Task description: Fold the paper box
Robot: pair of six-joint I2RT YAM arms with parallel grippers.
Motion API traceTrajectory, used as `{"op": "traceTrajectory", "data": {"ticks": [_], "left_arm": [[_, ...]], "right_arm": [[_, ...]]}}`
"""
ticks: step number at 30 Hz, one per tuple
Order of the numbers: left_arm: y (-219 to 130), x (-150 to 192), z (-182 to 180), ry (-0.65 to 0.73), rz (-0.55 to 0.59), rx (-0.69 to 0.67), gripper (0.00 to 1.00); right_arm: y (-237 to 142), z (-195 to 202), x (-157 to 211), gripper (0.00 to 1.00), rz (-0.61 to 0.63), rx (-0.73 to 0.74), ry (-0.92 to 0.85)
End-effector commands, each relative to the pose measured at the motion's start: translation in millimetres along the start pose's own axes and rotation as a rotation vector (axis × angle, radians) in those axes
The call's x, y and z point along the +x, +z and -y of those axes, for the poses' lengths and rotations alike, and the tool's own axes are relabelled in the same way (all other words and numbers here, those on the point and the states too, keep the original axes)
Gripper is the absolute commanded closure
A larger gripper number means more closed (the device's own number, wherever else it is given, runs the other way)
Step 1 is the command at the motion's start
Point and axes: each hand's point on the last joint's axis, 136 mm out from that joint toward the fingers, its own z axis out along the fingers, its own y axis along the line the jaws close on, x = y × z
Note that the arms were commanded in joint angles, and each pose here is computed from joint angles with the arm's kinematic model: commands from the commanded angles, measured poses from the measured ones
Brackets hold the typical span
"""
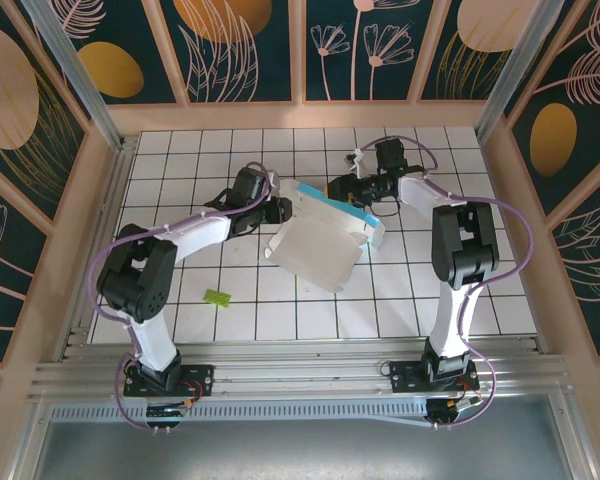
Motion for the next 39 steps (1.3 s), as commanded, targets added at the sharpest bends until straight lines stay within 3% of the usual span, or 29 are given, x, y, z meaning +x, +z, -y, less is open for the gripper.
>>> {"op": "traceTrajectory", "data": {"ticks": [1,13,28,33,39], "left_arm": [[20,-2,3,0.028,-0.006,0.025,0.57],[76,0,-11,0.077,-0.065,-0.013,0.55],[101,20,-36,0.097,-0.126,-0.093,0.45],[96,26,-34,0.115,-0.124,-0.070,0.46],[101,41,-46,0.115,-0.163,-0.106,0.56]], "right_arm": [[2,8,3,0.44,-0.019,0.050,-0.002],[1,7,4,0.44,-0.024,0.056,-0.002],[2,8,5,0.44,-0.031,0.054,0.001],[3,10,4,0.44,-0.027,0.065,-0.002],[1,12,0,0.44,-0.013,0.088,0.000]]}}
